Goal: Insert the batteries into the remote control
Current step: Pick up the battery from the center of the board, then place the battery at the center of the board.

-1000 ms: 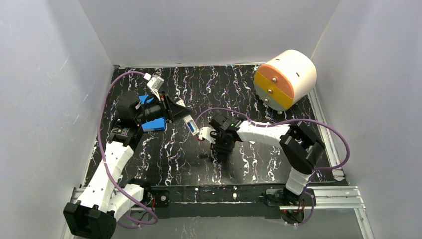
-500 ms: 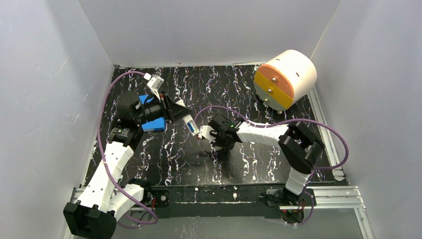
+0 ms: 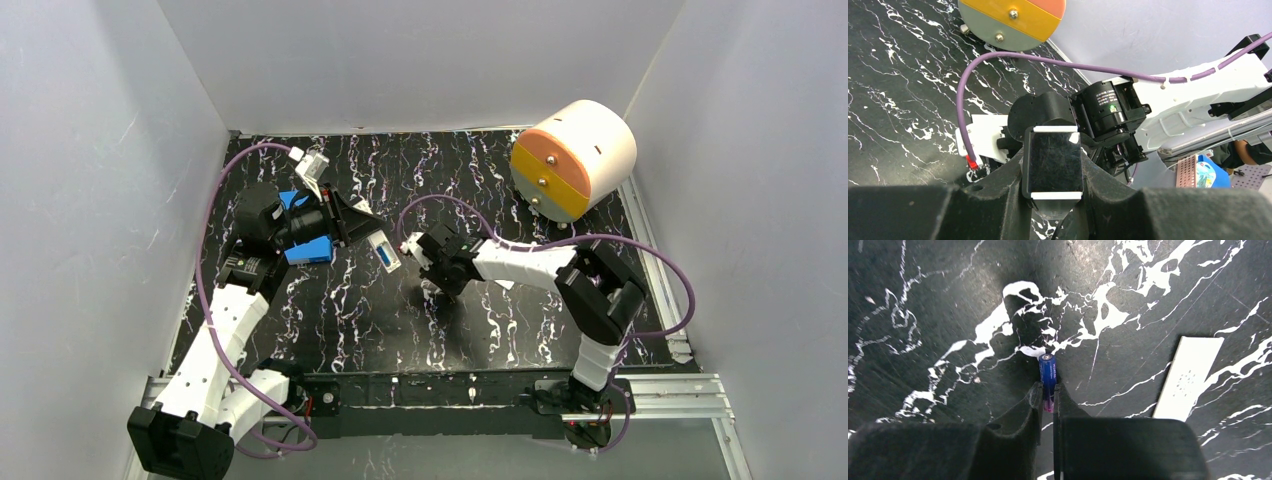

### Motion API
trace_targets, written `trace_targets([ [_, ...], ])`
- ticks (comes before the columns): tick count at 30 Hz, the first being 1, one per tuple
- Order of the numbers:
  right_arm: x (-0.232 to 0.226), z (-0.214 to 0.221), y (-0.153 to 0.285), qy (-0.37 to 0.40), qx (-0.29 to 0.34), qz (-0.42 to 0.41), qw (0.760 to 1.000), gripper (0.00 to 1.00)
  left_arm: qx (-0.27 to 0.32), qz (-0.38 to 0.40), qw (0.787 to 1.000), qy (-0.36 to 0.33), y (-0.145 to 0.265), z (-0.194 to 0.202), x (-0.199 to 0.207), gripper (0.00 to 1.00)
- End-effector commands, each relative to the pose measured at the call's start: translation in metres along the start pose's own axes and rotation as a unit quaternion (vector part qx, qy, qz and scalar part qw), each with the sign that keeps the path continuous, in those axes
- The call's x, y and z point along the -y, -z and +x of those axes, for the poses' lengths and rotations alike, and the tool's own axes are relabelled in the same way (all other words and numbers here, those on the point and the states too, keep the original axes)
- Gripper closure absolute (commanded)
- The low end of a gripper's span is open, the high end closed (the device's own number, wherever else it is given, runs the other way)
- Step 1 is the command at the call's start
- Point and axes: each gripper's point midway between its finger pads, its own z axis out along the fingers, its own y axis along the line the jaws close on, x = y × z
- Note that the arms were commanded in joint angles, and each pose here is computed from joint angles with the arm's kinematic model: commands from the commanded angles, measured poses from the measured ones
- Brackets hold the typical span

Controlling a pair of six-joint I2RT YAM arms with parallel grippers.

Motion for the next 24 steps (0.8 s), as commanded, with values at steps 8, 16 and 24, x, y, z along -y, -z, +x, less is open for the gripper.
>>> trace_targets([
  [8,0.007,-0.051,0.055,-0.2,0.163,-0.06,0.964,0.96,0.024,0.01,1.0,-0.016,0.005,-0.017,0.015,0.99],
  [16,-0.022,-0.079,0.137,-0.084,0.374,-0.155,0.91,0.95,0.02,0.014,1.0,-0.008,0.004,-0.016,0.014,0.99],
  [24,-0.015,-0.088,0.21,0.013,0.511,-0.095,0.854,0.95,0.02,0.012,1.0,-0.004,0.001,-0.018,0.011,0.99],
])
